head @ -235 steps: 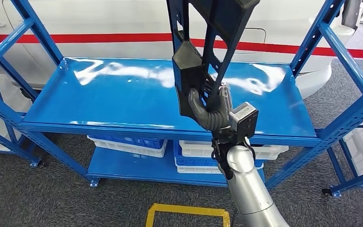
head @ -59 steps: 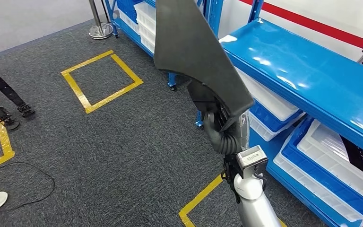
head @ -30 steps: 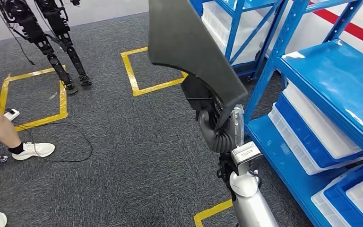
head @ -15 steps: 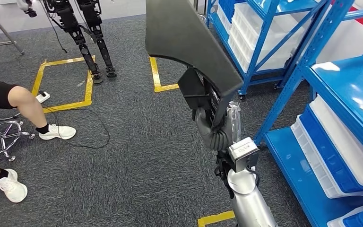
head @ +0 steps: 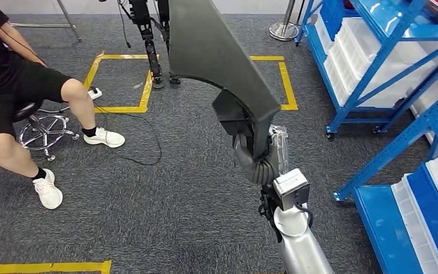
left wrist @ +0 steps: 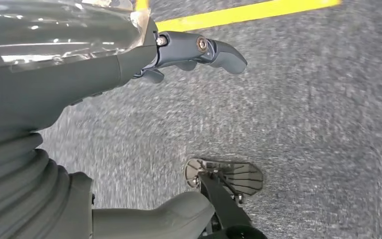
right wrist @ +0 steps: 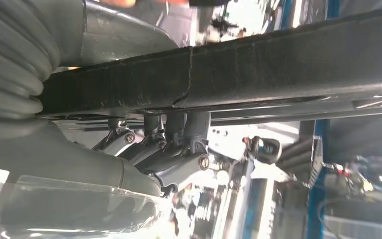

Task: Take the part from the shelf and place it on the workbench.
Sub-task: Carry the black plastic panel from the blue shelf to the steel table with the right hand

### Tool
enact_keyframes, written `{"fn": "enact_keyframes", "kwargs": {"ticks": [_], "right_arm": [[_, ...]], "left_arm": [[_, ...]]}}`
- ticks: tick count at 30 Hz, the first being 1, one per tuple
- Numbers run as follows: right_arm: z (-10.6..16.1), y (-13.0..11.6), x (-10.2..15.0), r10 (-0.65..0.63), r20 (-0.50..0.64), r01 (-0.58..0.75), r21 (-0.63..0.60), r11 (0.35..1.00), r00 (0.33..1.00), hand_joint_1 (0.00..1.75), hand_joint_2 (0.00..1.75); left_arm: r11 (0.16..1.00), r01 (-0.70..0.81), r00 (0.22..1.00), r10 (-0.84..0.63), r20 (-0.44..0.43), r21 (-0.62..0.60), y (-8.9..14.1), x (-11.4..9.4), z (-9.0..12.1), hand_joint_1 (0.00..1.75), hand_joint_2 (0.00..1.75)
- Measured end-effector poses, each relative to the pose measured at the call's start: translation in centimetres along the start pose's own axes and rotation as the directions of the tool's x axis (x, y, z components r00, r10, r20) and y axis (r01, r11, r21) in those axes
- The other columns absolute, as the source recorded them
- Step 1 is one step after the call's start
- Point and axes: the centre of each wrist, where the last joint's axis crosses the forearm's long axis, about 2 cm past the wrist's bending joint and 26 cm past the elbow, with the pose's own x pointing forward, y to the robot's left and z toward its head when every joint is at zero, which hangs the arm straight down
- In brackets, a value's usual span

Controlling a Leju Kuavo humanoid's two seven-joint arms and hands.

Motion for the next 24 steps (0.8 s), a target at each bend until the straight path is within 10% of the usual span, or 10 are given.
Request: {"fn": "enact_keyframes", "kwargs": {"ticks": [24], "right_arm": [[-1.0,0.8,-0.5,-0.024,0.014,0.023,0.019,1.000,1.000,1.75,1.75]], "left_arm": [[1.000,0.004,1.000,-0.003,0.000,0.023,0.4,-0.4,0.1,0.00,1.75]]}}
